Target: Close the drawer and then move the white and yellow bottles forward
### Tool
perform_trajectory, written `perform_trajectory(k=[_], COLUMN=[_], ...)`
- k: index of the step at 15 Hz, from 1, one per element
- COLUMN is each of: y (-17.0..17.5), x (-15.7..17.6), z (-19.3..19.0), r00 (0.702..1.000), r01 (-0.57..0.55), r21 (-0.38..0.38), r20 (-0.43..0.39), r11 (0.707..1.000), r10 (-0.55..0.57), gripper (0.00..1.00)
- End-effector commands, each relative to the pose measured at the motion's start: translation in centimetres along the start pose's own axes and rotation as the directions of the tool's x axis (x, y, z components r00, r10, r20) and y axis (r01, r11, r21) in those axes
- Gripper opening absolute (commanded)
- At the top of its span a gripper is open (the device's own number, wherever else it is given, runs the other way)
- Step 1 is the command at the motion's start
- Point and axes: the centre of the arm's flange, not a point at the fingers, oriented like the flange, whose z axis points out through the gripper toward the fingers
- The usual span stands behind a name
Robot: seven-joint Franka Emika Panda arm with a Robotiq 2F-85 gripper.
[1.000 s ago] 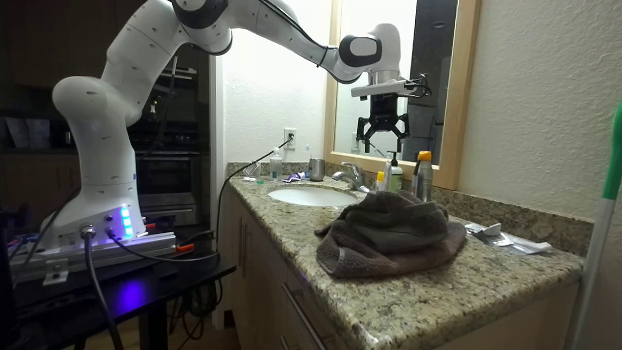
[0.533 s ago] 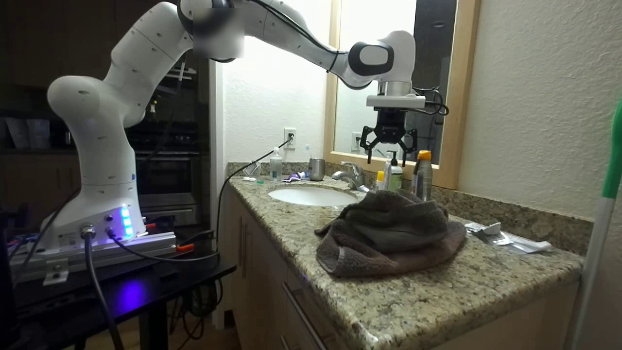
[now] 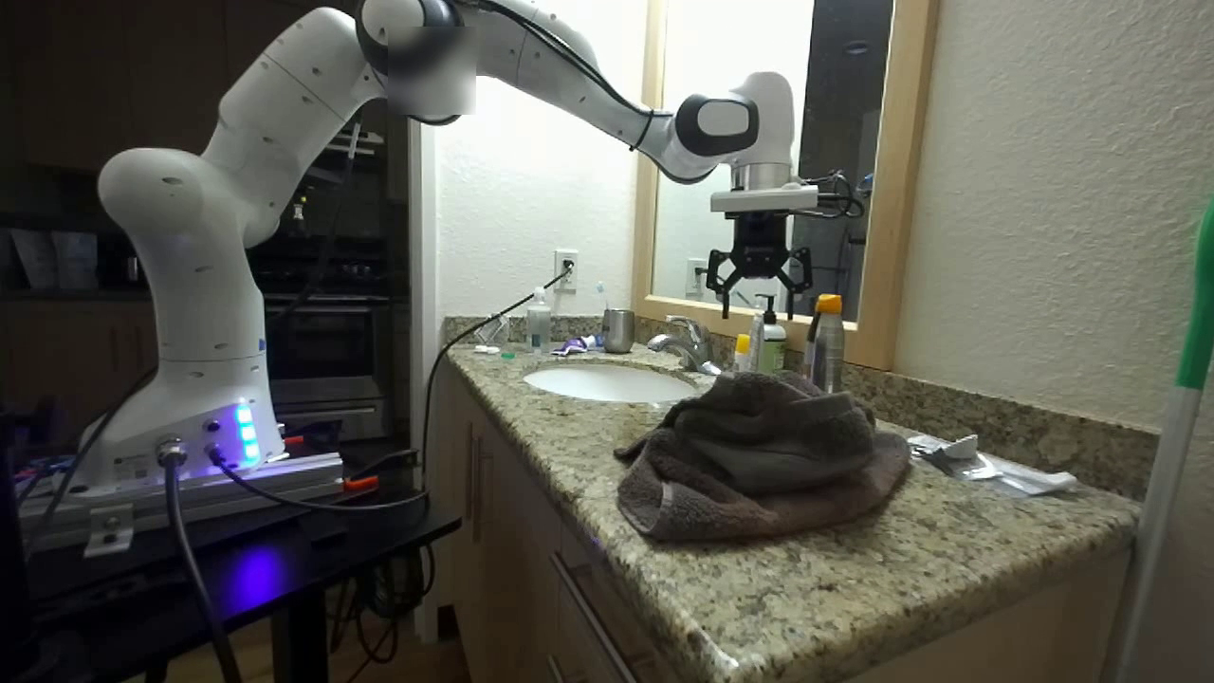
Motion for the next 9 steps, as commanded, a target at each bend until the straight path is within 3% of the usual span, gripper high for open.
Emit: perform_trajectory(k=[1, 6, 7, 8, 9], y=[-0.3, 0.1, 0.2, 0.5, 0.5], x=[0.7, 0.5, 0.3, 0.1, -0.1], z=[0.0, 1.1, 1.6, 1.9, 2.4], r00=[1.0, 0.999, 0.998, 0.998, 0.997], r01=[-0.002, -0.016, -0.028, -0.031, -0.035], r21=[-0.003, 0.01, 0.023, 0.035, 0.05], r20=[0.002, 0.045, 0.056, 0.064, 0.073], r11=[1.0, 1.0, 0.999, 0.999, 0.998], r10=[0.002, 0.016, 0.027, 0.029, 0.031], gripper=[1.0, 1.0, 0.75, 0.99, 0.96])
